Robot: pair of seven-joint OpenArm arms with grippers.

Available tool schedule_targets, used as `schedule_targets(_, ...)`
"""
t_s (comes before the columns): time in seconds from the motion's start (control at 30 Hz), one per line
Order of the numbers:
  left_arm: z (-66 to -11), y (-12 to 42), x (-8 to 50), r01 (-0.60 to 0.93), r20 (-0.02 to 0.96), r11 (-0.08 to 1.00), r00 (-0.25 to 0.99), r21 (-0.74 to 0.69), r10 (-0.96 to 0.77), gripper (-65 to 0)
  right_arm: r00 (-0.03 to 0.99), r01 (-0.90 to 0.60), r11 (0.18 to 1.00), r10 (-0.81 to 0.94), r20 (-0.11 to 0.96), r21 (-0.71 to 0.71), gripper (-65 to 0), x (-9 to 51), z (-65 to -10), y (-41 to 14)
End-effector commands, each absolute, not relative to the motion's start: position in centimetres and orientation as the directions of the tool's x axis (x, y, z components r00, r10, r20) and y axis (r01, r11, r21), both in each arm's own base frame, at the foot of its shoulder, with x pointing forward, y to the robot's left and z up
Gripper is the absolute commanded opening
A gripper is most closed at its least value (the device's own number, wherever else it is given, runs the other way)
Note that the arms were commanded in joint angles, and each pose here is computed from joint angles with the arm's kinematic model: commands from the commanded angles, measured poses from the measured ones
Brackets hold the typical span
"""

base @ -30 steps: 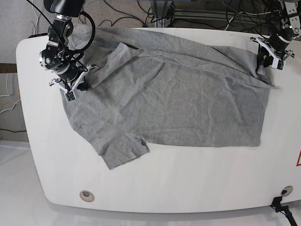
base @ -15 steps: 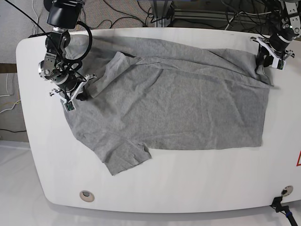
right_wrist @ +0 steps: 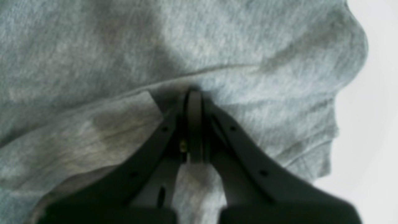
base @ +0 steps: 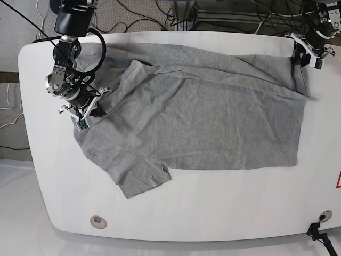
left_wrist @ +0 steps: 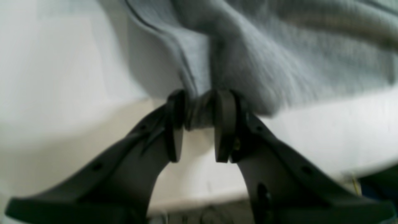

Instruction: Fold the T-shirt properly

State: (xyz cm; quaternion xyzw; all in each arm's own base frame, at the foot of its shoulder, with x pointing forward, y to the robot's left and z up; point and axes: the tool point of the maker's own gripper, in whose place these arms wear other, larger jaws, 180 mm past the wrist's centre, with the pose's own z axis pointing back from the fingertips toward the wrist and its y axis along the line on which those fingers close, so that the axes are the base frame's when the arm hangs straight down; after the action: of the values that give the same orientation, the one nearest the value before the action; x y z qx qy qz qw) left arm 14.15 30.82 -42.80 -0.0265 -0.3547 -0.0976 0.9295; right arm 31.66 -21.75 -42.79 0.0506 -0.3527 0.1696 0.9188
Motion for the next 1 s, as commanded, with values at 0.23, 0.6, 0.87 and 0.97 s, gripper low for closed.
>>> schedule_targets(0.23,-42.5,33.1,9.0,0.285,0.384,0.944,0.863,0.163,-0.327,-49.4,0.699,-0.35,0.936,0.289,0.655,-0.039,-65.0,31.4,-42.8,-22.2)
schedule_targets(0.6,-40.0,35.1,12.8,0.234,0.437,0.939,0.838,0.251,-0.326,-32.2,0.7,-0.35,0.936,0.286,0.655,-0.034,-65.0,31.3,-42.9,-22.0)
schedule_targets(0.87,-36.2,34.2,16.4,0.263,0.445,0.901,0.8,0.345,-0.404,-32.2,0.708,-0.351,0.936,0.286,0.646,-0.029,-65.0,30.7,-43.3,-22.0)
schedule_targets(0.97,-35.1,33.9,16.8,0.272,0.442,0.888,0.789,0.37,-0.426,-32.2,0.708,-0.351,0.936,0.287,0.646,-0.03,-65.0,30.7,-43.2,-22.0)
